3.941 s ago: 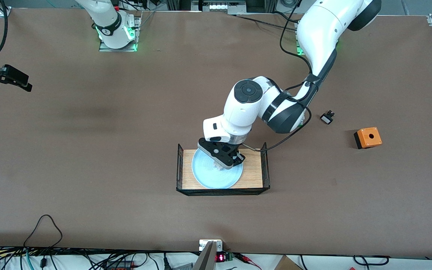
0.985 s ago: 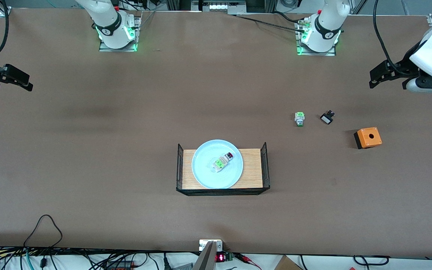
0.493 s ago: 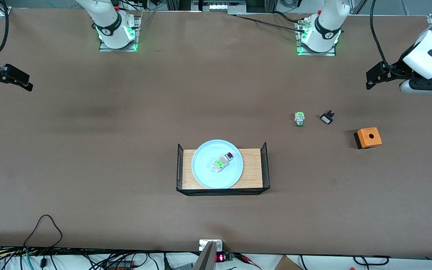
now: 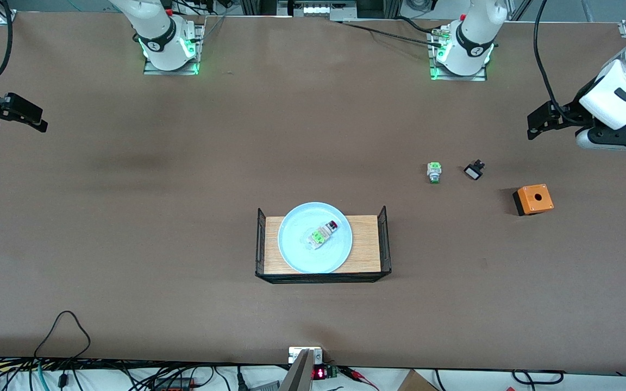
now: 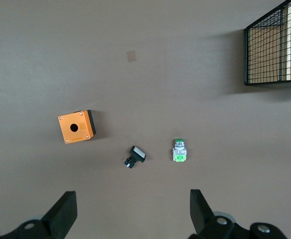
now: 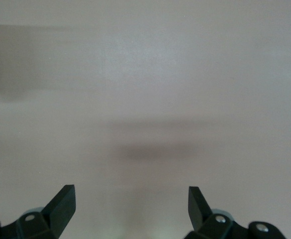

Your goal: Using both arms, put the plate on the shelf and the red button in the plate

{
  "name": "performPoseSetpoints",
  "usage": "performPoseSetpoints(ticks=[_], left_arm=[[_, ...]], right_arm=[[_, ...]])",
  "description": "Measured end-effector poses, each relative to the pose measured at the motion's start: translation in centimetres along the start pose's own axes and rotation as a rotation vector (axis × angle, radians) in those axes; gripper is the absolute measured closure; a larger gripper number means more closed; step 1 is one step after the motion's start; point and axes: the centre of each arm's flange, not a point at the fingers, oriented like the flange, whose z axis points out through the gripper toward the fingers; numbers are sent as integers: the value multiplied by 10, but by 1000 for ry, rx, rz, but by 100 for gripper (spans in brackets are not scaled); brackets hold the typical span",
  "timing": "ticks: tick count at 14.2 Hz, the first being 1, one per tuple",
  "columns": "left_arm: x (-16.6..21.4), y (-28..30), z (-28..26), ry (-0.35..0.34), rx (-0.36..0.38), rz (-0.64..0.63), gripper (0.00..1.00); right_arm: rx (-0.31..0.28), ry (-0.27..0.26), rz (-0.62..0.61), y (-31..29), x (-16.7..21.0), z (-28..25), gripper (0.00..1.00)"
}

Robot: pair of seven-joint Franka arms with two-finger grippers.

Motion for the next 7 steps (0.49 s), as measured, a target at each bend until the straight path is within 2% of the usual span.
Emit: performPoseSetpoints(ticks=[7], left_arm=[[1,-1,-1,1,0,-2,0]], right_arm=[[0,0,4,2,0,0,0]])
